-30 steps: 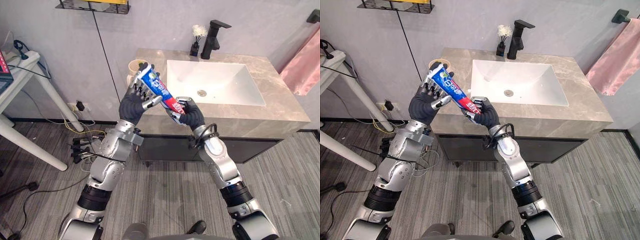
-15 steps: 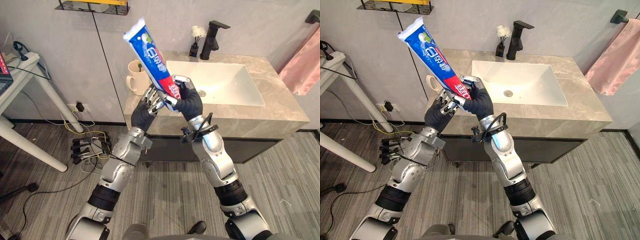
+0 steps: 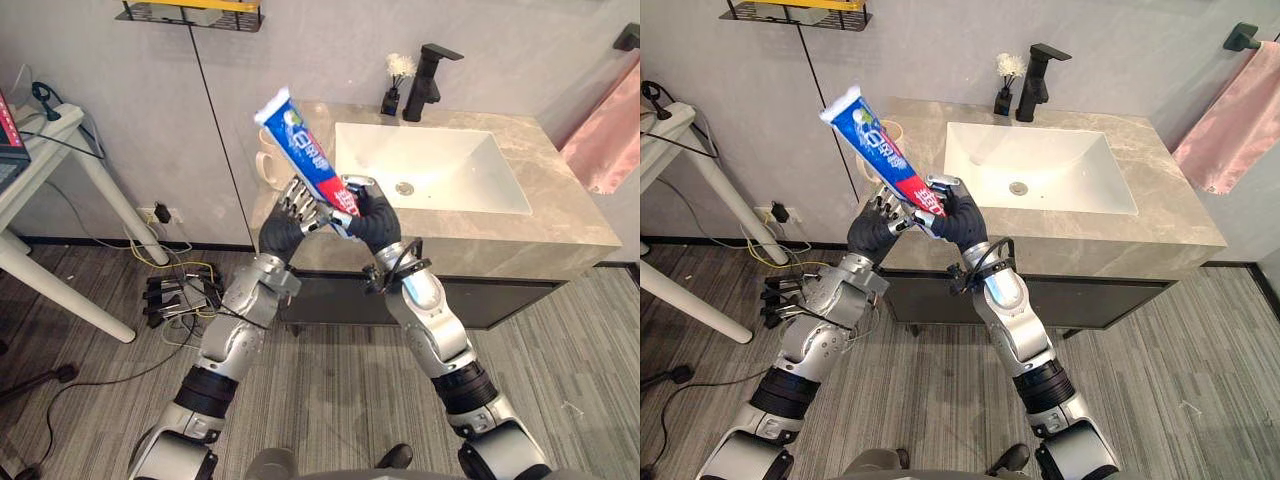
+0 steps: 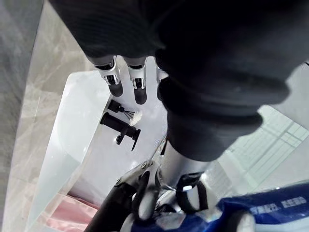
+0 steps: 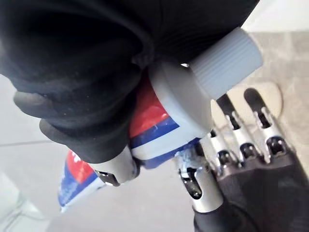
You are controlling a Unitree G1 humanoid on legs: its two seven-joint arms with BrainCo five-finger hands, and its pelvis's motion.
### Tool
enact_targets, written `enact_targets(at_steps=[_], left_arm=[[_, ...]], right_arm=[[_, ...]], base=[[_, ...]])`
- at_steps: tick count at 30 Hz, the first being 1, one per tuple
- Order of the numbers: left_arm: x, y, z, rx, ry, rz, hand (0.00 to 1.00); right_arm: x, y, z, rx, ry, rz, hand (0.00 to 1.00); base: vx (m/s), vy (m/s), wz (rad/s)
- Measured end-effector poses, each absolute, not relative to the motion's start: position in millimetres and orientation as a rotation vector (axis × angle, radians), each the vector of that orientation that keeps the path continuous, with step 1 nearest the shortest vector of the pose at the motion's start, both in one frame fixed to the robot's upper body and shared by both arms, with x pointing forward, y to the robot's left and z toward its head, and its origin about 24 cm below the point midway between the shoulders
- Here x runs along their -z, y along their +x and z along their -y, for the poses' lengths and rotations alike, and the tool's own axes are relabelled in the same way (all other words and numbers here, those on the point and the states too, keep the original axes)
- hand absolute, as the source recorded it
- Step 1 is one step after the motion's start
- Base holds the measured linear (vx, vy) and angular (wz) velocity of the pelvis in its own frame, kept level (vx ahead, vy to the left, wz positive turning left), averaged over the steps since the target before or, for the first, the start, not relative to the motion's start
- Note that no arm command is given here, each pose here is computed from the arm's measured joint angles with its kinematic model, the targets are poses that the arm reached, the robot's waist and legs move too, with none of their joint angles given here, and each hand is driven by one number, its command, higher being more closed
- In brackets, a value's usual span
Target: Organize washtable
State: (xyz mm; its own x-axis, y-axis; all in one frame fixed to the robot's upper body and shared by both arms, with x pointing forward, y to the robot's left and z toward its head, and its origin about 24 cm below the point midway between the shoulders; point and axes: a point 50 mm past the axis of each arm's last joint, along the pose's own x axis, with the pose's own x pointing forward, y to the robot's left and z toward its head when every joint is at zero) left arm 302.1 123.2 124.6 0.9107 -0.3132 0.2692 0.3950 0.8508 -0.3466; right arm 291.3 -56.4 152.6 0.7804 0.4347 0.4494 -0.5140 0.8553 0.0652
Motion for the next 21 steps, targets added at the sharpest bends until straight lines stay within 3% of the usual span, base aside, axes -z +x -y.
enact_targets(at_steps=[9,21], left_arm=[[-148,310,-151,0.325,-0.379,0.304,0.0],[-147,306,-153,0.383,-0.392,0.302,0.0]], right_arm=[[-128,302,86,-0.382,0.153,0.336,1.0],[-128,302,87,-0.378,0.143,0.341,1.0]], base=[[0.0,0.0,0.0],[0.0,0.0,0.0]])
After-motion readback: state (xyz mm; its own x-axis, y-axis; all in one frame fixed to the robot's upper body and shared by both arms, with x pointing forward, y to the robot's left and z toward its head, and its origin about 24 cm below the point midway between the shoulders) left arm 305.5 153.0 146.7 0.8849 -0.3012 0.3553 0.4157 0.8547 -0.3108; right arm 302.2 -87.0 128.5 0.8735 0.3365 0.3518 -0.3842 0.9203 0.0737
